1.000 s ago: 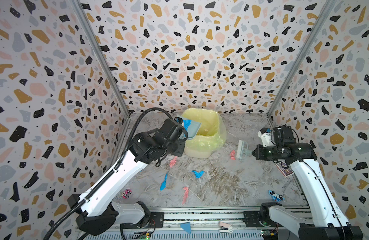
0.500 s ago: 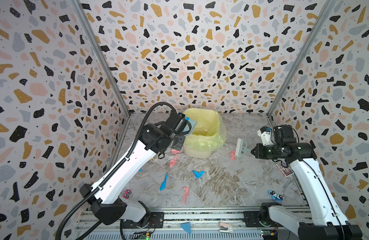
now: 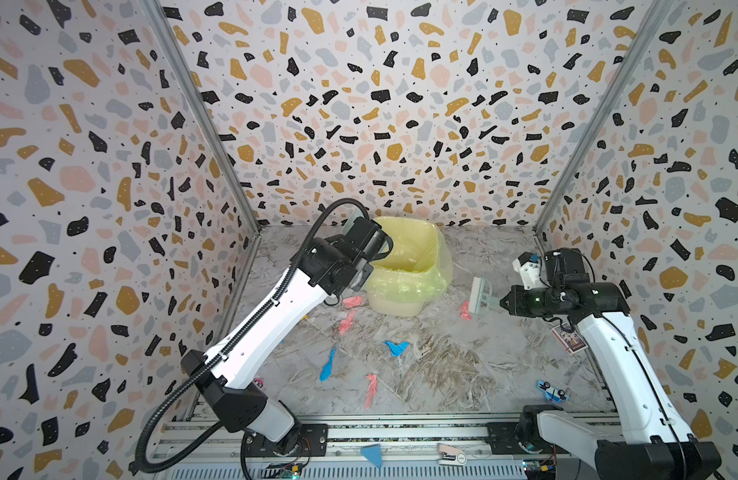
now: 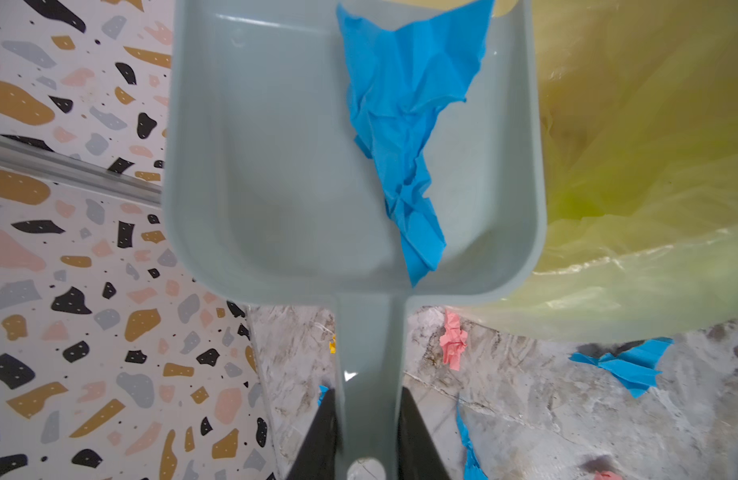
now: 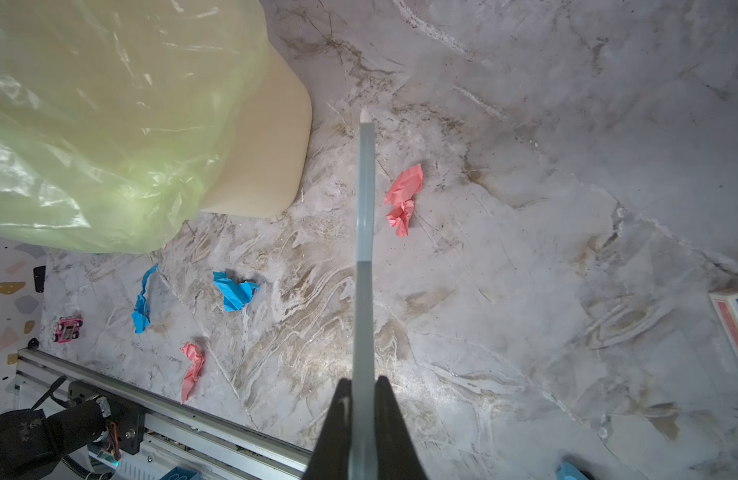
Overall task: Sweep away the paper scraps from the table
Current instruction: 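Tip the dustpan over the yellow bin with the left gripper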
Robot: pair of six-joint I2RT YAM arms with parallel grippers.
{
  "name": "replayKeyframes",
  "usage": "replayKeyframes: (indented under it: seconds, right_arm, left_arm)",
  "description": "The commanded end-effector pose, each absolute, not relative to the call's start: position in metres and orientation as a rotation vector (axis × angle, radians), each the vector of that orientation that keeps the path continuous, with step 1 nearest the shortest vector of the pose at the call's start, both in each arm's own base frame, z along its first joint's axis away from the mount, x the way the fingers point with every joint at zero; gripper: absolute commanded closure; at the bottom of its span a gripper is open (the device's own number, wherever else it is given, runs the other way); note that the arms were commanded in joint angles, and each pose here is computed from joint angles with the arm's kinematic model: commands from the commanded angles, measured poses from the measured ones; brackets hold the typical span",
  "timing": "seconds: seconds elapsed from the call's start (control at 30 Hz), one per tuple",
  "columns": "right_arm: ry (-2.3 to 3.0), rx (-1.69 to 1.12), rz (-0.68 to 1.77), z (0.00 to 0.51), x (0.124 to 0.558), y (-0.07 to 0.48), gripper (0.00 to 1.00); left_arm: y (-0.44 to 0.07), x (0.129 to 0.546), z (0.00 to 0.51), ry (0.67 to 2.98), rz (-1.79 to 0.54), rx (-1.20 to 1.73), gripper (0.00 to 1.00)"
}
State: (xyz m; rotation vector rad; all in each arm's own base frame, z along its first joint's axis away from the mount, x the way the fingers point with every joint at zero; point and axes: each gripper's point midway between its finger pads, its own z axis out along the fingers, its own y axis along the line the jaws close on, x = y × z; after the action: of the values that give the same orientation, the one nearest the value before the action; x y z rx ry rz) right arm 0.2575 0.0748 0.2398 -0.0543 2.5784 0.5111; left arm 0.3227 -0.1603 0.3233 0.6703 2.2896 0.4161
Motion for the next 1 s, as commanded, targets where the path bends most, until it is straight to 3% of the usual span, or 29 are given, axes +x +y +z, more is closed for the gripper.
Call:
replayKeyframes:
  seconds: [0.0, 0.63, 0.97]
  right_arm:
    - [2.584, -0.040, 0.530, 0.241, 0.250, 0.075, 1.00]
    - [2.611, -0.041, 0.568, 0.238, 0.248, 0.079, 1.00]
    - [2.610, -0.047, 0.578, 0.237, 0.244, 0.081, 1.00]
  left_arm:
    - [-0.157, 0.337, 0.354, 2.172, 0.504, 0.678, 1.00]
    - [-0.183, 0.360, 0.348, 1.886, 1.136, 0.950, 1.00]
    - [-0.203, 0.361, 0.343, 1.747, 1.328, 1.056, 1.00]
